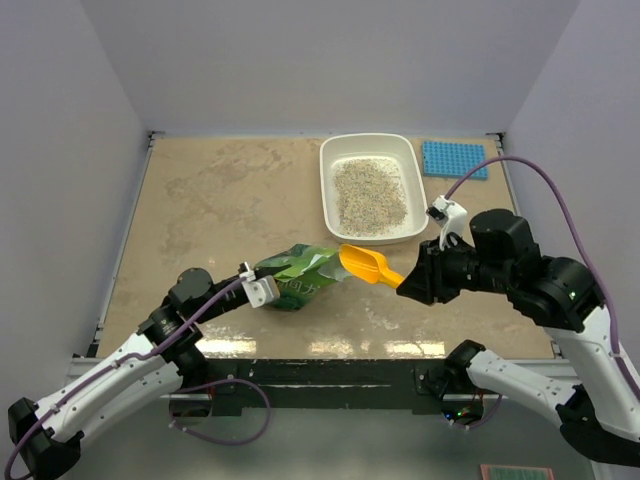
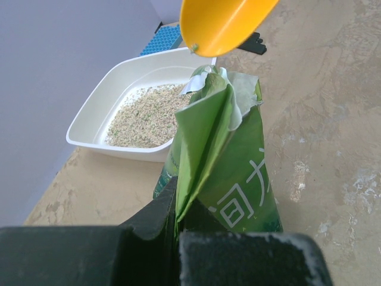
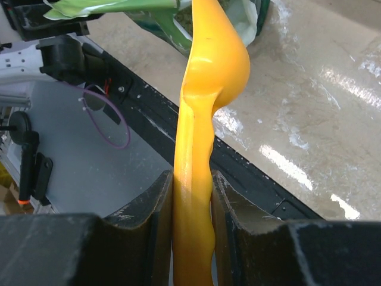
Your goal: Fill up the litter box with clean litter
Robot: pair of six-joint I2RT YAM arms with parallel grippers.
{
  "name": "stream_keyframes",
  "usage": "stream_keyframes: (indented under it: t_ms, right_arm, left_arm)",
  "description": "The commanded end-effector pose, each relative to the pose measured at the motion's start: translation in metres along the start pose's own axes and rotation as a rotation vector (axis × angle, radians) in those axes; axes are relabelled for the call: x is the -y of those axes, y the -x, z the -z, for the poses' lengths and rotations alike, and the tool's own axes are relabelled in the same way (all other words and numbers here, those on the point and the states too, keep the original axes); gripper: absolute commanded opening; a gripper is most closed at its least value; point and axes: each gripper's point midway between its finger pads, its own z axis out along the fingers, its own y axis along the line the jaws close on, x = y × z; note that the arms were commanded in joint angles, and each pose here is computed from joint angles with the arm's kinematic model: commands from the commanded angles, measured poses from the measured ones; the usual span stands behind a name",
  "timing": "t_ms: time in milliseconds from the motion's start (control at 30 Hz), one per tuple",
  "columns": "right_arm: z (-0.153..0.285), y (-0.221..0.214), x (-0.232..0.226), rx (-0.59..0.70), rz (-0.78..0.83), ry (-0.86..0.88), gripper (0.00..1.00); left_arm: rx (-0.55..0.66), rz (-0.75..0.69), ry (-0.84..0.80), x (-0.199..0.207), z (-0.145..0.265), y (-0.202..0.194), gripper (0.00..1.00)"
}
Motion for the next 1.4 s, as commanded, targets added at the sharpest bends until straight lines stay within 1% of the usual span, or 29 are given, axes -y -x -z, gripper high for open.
stream_keyframes:
  t_ms: [0, 367, 667, 867, 967, 1100, 1367]
  right_arm:
    - [-0.01, -0.003, 0.002, -0.026, -0.016, -0.006, 0.0]
    - [-0.039, -0.011, 0.007, -0.084, -0.025, 0.015, 0.0]
    - [-0.08, -0.015, 0.007, -0.162, -0.021, 0.064, 0.0]
    - [-0.109, -0.012, 0.012, -0.215, -0.026, 0.057, 0.0]
    - [-0.115, 0.006, 0.022, -0.147, -0.049, -0.022, 0.0]
    - [-0.116, 0.036, 0.033, 0.019, -0.1, -0.113, 0.0]
    - [-0.118, 0.049, 0.048, 0.165, -0.221, -0.175, 0.0]
  left_arm:
    - [0.136, -0.031, 0.071, -0.021, 0.004, 0.043, 0.0]
    - [0.17, -0.043, 0.063, -0.019, 0.008, 0.052, 0.0]
    - [0.212, -0.051, -0.049, 0.0, 0.005, 0.06, 0.0]
    - [0.232, -0.065, -0.056, 0.001, 0.008, 0.064, 0.0]
    - [0.229, -0.065, -0.057, 0.001, 0.008, 0.063, 0.0]
    - [0.228, -0.062, -0.07, 0.004, 0.007, 0.062, 0.0]
    - [0.232, -0.061, -0.08, 0.005, 0.007, 0.064, 0.0]
